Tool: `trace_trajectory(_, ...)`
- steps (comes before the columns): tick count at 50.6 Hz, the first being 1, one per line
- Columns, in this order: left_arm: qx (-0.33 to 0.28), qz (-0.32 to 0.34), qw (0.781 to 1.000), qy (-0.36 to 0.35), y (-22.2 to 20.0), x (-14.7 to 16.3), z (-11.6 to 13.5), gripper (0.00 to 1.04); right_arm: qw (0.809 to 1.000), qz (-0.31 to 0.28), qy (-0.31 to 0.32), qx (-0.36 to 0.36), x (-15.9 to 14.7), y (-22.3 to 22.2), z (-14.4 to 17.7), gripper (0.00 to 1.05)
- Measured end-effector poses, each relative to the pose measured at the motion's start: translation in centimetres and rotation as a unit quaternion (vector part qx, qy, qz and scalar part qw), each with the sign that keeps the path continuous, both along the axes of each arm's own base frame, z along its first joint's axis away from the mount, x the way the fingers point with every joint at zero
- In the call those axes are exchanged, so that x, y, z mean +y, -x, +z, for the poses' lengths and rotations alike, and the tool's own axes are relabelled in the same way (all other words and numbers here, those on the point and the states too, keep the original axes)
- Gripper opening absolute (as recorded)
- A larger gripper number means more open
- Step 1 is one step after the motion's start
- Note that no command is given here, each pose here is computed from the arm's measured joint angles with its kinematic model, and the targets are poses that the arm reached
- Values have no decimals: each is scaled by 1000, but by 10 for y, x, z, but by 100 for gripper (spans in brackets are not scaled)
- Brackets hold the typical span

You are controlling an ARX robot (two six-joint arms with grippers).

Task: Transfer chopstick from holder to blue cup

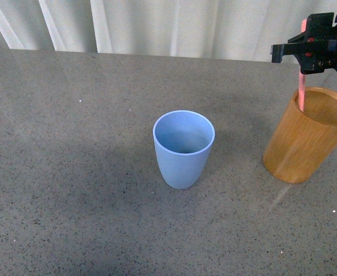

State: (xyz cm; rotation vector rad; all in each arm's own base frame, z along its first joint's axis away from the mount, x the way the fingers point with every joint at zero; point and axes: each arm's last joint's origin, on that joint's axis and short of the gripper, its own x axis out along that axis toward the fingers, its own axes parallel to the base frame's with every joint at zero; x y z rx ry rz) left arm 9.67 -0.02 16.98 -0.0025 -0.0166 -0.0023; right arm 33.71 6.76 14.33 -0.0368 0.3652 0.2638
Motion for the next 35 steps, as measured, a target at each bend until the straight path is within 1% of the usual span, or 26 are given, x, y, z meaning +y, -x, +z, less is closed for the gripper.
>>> trace_trajectory(1, 0, 0, 1000, 0, 0, 0, 0, 98, 1000, -1, 0, -2, 0, 1, 1, 4)
trace_trajectory(2, 0, 0, 1000, 0, 0, 0, 0, 98, 1000, -1, 0, -3, 0, 2, 2, 3)
trace_trajectory(12, 0, 0, 1000, 0, 0, 0, 0, 98, 1000, 1, 1, -26, -2, 9, 17, 2)
trace_trajectory(21, 0, 0, 1000, 0, 0, 0, 0, 98, 997, 3, 17, -73, -1, 15, 42, 2)
trace_trajectory(29, 0, 0, 1000, 0, 0, 0, 0, 98, 990, 9, 32, -140, 8, 22, 75, 2)
trace_trajectory(35, 0, 0, 1000, 0, 0, 0, 0, 98, 982, 21, 24, -188, 19, 27, 105, 2)
